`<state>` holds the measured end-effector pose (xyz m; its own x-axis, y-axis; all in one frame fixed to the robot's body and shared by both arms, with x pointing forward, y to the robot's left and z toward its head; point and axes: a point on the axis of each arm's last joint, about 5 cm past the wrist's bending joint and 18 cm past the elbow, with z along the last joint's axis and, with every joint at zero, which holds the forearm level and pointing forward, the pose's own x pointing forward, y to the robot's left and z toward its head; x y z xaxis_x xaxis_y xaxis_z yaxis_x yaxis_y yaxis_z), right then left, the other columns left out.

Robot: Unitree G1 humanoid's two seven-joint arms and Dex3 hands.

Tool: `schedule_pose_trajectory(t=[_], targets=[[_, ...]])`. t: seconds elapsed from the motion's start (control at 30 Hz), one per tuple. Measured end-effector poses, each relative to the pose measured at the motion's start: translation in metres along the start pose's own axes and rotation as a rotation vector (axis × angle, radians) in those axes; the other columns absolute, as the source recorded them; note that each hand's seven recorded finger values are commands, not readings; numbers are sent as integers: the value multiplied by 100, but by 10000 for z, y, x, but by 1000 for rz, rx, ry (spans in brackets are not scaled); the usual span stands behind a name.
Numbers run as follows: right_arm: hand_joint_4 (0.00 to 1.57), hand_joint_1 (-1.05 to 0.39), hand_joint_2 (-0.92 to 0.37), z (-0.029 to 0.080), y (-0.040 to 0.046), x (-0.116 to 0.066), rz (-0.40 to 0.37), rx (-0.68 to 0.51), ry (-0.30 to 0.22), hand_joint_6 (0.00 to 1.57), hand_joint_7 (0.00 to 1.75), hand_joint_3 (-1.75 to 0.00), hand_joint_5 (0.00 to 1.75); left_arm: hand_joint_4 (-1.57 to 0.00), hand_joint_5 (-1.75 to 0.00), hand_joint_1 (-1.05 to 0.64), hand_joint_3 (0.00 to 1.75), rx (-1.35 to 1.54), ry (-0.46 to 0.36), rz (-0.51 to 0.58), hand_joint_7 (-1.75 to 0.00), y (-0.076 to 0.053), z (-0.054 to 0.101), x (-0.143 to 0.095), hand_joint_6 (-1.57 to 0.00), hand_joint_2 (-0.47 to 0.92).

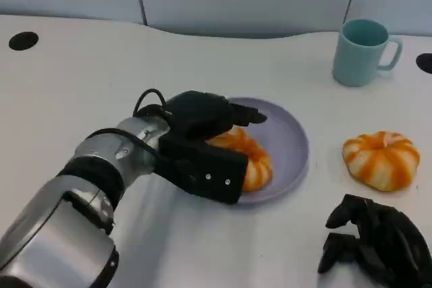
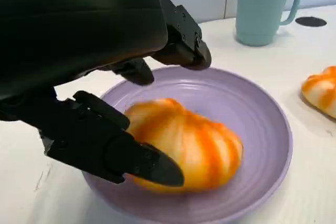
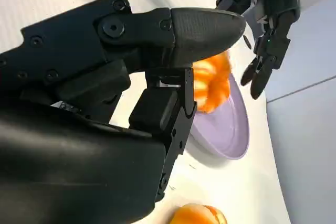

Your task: Grasp the bread from the table and place it into the plate.

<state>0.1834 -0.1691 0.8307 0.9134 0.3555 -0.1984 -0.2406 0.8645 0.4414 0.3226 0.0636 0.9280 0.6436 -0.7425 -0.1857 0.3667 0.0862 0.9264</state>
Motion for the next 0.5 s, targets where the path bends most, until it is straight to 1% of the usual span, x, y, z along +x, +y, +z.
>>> schedule_pose_trajectory(t=[0.17,0.3,0.37,0.43,0.5], targets=[[124,-43,-92,1,-1,0,0,2,1,114,98,-42,105,0,-30,-73,7,-16,10,22,-2,27,-26,-17,-23,92],[123,-43,-92,2,-1,1,0,1,1,114,98,-43,105,0,-35,-72,3,-153,7,106,-3,95,-56,-43,-26,92],[124,-44,-92,3,-3,4,1,0,2,114,98,-41,105,0,-36,-71,6,-219,1,140,-3,113,-81,-69,-26,92],[124,-44,-92,4,-4,6,1,0,2,115,98,-41,105,0,-36,-71,6,-283,-8,167,-3,90,-118,-115,-26,92],[124,-44,-92,5,-6,6,0,0,2,115,98,-40,105,0,-36,-71,7,-312,1,162,-3,54,-153,-151,-26,92]])
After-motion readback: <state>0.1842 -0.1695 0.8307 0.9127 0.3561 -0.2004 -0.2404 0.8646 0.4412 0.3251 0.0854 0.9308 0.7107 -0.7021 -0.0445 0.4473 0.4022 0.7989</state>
